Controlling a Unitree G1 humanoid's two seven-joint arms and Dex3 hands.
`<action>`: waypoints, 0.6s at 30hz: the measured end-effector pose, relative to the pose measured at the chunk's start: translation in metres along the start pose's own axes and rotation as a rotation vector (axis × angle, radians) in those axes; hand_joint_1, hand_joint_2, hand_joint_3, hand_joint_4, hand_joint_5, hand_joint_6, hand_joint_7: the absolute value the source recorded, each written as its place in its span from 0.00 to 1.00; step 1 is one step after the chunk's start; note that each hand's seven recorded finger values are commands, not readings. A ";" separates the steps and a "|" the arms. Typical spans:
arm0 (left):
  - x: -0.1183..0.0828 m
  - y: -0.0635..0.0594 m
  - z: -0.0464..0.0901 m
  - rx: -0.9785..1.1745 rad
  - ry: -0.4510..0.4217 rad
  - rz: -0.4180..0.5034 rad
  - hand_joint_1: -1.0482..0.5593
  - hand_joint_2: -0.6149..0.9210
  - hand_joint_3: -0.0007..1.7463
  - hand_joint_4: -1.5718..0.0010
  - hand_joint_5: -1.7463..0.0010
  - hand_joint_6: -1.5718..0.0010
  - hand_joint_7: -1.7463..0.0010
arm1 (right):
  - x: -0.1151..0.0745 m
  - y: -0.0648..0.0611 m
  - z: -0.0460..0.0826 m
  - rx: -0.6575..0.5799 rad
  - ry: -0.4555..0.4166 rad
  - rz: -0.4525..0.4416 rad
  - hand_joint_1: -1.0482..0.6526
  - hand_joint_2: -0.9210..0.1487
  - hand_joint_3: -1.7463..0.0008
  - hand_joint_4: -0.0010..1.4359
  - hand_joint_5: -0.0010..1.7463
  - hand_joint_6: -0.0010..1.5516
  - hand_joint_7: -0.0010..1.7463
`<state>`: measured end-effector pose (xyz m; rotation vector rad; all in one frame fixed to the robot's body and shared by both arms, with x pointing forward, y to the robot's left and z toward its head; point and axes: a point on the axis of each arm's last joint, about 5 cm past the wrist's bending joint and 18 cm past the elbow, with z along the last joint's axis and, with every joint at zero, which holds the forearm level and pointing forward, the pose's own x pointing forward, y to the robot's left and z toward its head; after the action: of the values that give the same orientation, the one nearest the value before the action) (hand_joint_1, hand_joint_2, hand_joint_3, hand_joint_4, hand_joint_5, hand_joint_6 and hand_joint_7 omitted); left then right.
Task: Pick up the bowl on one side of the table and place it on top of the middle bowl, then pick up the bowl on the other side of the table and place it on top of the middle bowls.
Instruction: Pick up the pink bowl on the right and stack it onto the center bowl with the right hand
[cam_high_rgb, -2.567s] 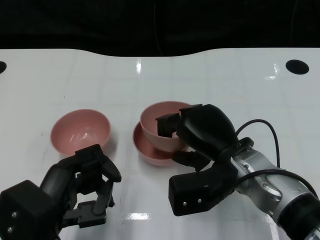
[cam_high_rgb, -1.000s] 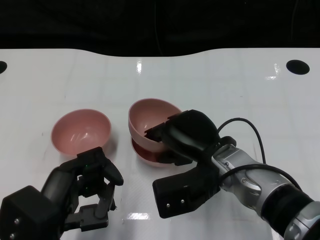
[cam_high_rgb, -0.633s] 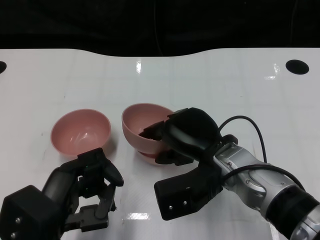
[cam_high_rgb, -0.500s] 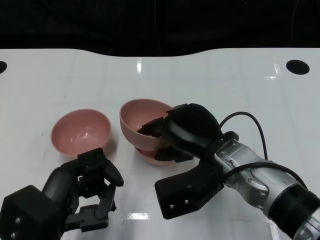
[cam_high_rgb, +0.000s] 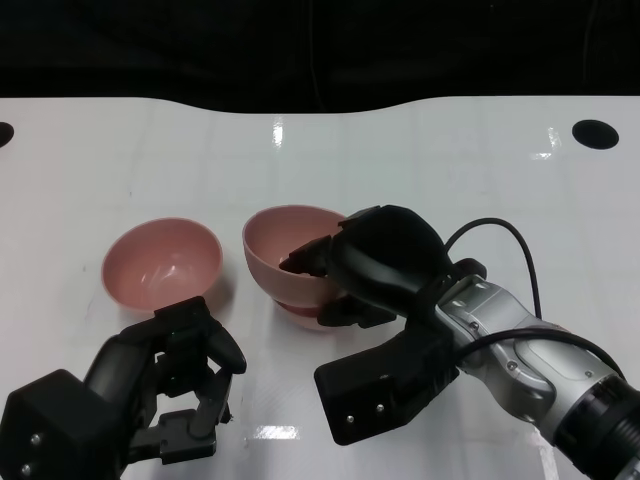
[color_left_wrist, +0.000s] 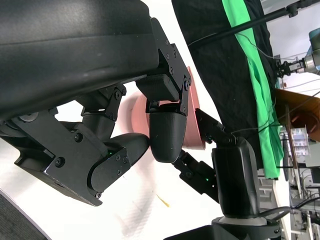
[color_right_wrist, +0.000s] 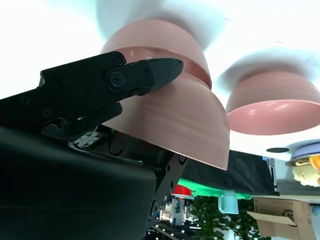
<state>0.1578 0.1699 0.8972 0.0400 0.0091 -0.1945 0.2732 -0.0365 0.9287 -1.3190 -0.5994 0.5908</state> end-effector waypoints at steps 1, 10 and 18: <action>0.000 0.000 0.000 0.000 -0.001 0.000 0.55 0.68 0.68 0.49 0.00 0.52 0.14 | -0.001 0.000 -0.001 -0.006 0.001 0.002 0.24 0.00 0.89 0.42 0.24 0.45 0.00; 0.000 0.000 0.000 -0.012 -0.004 0.000 0.56 0.68 0.68 0.49 0.00 0.52 0.13 | -0.003 -0.002 -0.004 -0.062 0.014 0.032 0.24 0.00 0.89 0.41 0.23 0.43 0.00; 0.000 0.000 0.001 -0.008 -0.004 0.000 0.56 0.68 0.69 0.49 0.00 0.52 0.14 | -0.004 0.005 -0.006 -0.105 0.043 0.074 0.23 0.00 0.90 0.39 0.20 0.40 0.00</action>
<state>0.1576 0.1702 0.8978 0.0311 0.0055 -0.1945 0.2743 -0.0432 0.9226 -1.4545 -0.5545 0.5964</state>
